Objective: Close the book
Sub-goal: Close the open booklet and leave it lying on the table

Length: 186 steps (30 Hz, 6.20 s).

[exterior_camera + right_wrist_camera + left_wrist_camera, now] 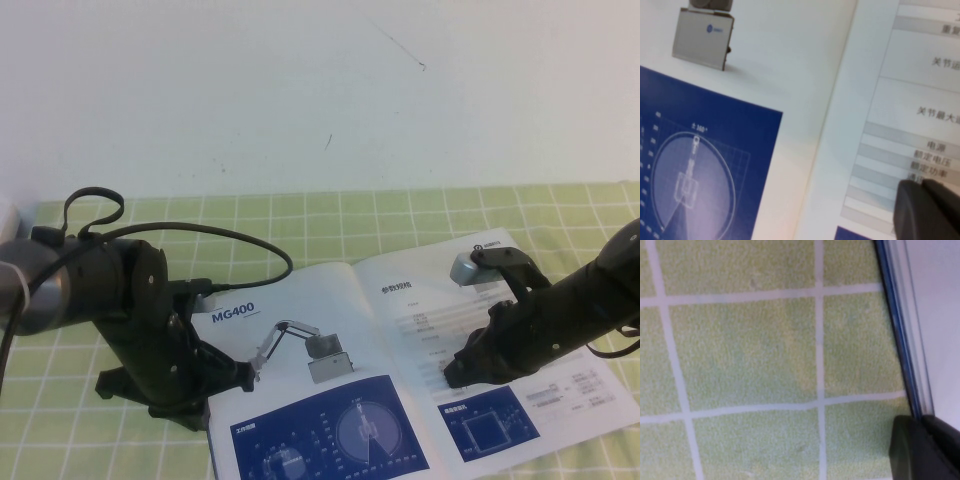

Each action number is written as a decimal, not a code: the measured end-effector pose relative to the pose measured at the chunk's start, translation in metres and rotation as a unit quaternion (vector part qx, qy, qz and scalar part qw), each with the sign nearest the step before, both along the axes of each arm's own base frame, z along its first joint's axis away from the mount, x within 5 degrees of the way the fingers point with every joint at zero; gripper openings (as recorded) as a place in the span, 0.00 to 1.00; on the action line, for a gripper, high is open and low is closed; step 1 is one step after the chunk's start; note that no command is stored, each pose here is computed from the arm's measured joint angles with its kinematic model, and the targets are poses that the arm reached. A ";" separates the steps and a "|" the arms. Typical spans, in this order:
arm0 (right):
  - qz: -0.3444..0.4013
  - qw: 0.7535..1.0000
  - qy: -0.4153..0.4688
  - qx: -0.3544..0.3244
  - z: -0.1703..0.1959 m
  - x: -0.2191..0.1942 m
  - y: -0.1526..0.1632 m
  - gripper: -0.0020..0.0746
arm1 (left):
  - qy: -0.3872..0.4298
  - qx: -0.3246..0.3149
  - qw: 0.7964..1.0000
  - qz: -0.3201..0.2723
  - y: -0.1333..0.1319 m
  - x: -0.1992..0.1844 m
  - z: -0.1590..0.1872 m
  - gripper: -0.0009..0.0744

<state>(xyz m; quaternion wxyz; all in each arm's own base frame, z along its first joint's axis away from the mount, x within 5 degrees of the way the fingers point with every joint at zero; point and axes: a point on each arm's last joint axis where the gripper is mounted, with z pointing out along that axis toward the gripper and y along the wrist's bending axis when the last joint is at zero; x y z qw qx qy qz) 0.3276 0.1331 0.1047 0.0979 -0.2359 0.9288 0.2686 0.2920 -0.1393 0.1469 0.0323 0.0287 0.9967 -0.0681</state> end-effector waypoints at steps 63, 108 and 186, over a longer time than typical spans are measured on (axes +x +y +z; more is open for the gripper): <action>0.026 0.984 -0.163 -0.063 0.123 0.013 -0.046 0.02 | -0.157 -0.426 0.889 -0.063 -0.065 0.016 0.039 0.01; 0.141 0.983 0.044 -0.108 0.016 0.015 0.006 0.02 | -0.083 -0.029 0.996 -0.018 -0.004 0.008 0.010 0.01; 0.136 0.980 0.058 -0.133 0.018 0.019 0.000 0.02 | -0.047 0.098 0.991 -0.077 -0.010 0.032 0.007 0.01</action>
